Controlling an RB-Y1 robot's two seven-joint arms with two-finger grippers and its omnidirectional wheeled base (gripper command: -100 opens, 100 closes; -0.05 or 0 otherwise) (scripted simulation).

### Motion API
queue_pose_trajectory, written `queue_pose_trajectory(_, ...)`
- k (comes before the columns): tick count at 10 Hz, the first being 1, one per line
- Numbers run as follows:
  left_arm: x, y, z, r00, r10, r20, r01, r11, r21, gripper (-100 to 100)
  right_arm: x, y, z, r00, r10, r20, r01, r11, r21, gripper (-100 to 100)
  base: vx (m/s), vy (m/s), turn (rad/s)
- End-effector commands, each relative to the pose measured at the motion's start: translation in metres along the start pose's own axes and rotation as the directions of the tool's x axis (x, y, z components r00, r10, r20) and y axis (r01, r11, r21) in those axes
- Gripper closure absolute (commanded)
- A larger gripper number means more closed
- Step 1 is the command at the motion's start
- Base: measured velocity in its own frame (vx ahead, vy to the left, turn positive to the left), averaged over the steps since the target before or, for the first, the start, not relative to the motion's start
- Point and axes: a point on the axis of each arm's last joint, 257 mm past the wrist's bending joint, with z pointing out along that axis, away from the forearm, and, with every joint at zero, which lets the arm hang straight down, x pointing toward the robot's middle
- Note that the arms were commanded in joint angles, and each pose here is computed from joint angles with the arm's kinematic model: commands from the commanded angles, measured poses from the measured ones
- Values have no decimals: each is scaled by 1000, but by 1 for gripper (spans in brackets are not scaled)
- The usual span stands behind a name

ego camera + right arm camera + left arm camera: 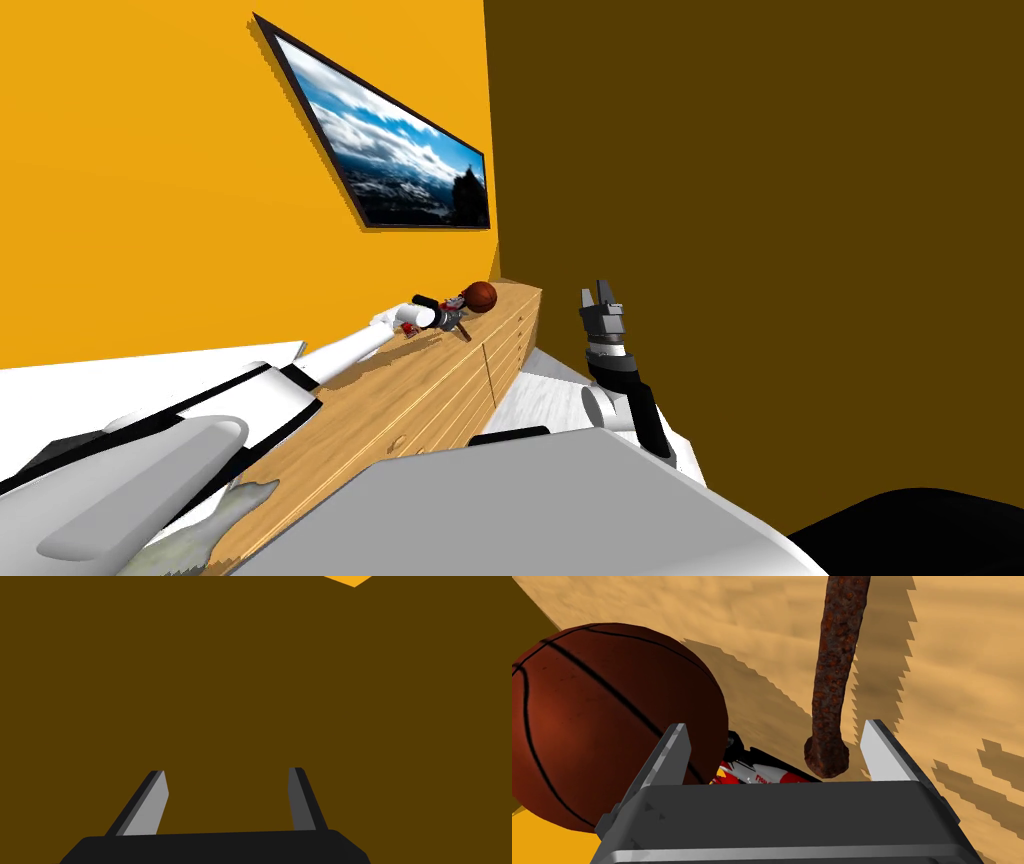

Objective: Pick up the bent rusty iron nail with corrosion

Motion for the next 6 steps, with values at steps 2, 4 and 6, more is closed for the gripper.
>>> queue_pose_trajectory(2,-11,39,1,1000,-10,-6,9,995,-97,-100,0,0,0,1000,0,0,0,1000,0,0,50,-37,-110)
queue_pose_trajectory(4,-12,61,2,1000,-18,-14,16,988,-152,-100,0,0,0,1000,0,0,0,1000,0,0,45,-34,-66)
queue_pose_trajectory(6,-11,66,3,1000,-22,-15,19,987,-159,-100,0,0,0,1000,0,0,0,1000,0,0,25,-18,-24)
